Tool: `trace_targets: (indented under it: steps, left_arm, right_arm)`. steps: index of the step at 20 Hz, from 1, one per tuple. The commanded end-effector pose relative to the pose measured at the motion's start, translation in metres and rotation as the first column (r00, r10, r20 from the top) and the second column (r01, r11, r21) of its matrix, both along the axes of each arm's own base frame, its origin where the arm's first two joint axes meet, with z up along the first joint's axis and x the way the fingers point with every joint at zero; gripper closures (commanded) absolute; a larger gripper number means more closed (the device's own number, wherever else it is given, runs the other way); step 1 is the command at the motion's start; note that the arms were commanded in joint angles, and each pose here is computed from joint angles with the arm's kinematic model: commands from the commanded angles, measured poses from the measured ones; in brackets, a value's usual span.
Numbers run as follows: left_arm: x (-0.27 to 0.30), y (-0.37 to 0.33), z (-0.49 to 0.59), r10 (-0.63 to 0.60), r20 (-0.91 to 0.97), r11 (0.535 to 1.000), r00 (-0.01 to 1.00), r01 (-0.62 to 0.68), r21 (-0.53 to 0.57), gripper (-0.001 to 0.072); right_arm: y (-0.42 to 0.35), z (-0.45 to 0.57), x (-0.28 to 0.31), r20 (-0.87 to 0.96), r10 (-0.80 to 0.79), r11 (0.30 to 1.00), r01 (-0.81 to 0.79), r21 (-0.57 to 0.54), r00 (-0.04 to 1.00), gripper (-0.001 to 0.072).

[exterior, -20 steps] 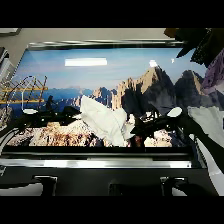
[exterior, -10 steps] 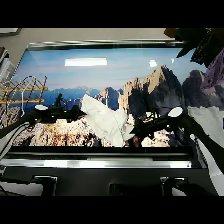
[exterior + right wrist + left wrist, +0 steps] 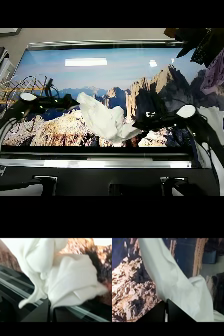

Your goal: Fold the clothes and pants, and hang the long-sleeved shirts on hangers.

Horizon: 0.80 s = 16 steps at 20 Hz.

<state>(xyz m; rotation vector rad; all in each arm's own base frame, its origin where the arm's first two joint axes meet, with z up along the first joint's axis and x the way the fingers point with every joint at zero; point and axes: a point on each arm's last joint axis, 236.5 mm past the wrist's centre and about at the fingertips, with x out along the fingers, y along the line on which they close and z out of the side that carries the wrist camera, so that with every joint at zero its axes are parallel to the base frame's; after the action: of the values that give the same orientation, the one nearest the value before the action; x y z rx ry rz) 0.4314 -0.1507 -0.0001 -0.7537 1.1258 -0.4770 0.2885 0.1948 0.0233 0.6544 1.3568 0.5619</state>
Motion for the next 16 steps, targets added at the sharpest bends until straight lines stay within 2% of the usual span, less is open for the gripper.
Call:
trace_targets:
  steps: [1, 5, 8, 12, 16]
  left_arm:
    - [0.006, 0.043, 0.084, 0.046, 0.173, 0.99, 0.984, -0.069, 0.125, 0.0698]
    - [-0.012, 0.094, 0.239, 0.167, 0.485, 0.947, 0.859, -0.277, 0.164, 0.0698]
    - [-0.062, 0.121, 0.329, 0.287, 0.622, 0.888, 0.729, -0.446, 0.112, 0.0696]
    - [-0.136, 0.113, 0.385, 0.333, 0.704, 0.868, 0.628, -0.496, 0.032, 0.0696]
    - [-0.184, 0.101, 0.396, 0.326, 0.723, 0.866, 0.609, -0.499, 0.03, 0.0696]
  right_arm:
    - [-0.009, 0.08, 0.023, 0.308, -0.023, 0.999, 0.032, -0.024, 0.951, 0.0682]
    - [-0.041, 0.213, 0.029, 0.656, -0.068, 0.985, 0.156, -0.076, 0.751, 0.0682]
    - [-0.062, 0.296, 0.006, 0.796, -0.111, 0.968, 0.246, -0.049, 0.596, 0.0682]
    - [-0.07, 0.379, -0.043, 0.876, -0.188, 0.96, 0.271, 0.069, 0.443, 0.0682]
    - [-0.074, 0.436, -0.085, 0.912, -0.251, 0.951, 0.258, 0.171, 0.324, 0.0681]
